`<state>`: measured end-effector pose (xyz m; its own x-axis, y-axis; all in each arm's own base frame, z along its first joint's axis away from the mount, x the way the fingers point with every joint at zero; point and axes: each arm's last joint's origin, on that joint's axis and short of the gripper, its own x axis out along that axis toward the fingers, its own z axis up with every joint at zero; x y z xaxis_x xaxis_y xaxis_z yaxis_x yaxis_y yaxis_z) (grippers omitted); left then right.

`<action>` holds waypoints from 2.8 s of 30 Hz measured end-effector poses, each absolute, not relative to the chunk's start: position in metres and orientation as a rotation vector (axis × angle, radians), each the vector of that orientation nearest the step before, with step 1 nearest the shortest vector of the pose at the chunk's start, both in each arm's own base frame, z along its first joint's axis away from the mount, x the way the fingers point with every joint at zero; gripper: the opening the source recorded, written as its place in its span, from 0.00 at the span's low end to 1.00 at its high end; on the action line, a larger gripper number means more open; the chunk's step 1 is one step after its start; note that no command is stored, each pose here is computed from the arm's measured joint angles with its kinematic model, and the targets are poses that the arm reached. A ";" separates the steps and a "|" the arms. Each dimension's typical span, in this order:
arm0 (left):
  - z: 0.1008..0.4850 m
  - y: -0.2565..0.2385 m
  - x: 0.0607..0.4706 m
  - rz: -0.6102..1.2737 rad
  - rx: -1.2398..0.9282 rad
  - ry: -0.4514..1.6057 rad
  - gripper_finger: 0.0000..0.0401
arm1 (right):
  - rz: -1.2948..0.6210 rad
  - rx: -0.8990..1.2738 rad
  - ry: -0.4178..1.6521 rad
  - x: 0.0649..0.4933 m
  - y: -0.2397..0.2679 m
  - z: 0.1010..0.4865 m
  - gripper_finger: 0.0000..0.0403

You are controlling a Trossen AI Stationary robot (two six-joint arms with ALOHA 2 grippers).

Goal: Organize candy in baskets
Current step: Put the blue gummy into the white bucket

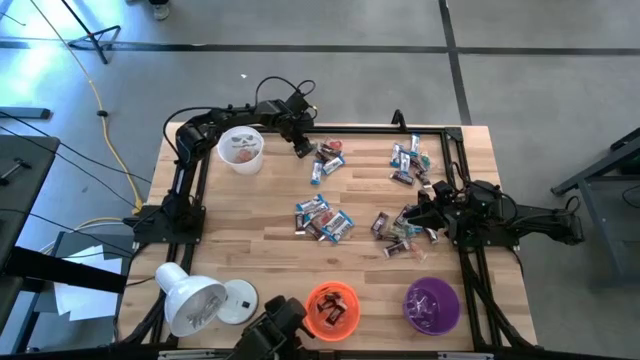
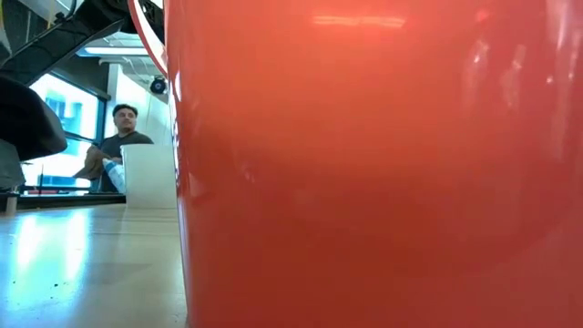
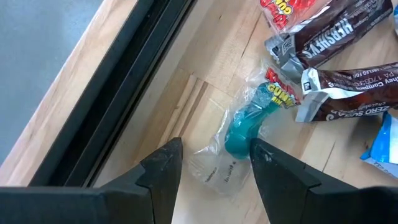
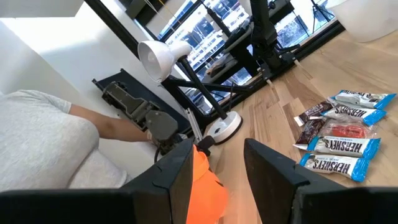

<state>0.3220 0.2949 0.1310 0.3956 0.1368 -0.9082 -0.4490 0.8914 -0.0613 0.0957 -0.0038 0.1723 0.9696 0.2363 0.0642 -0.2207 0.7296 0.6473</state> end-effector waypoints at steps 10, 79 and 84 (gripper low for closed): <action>0.130 0.295 0.321 0.401 -0.313 1.127 0.21 | 0.252 0.710 0.023 0.096 -0.004 0.172 0.34; 0.286 0.182 0.165 0.991 -0.523 1.064 0.29 | 0.252 0.710 0.023 0.096 -0.004 0.172 0.34; 0.286 0.181 0.166 0.943 -0.553 1.055 0.32 | 0.252 0.710 0.023 0.096 -0.004 0.172 0.34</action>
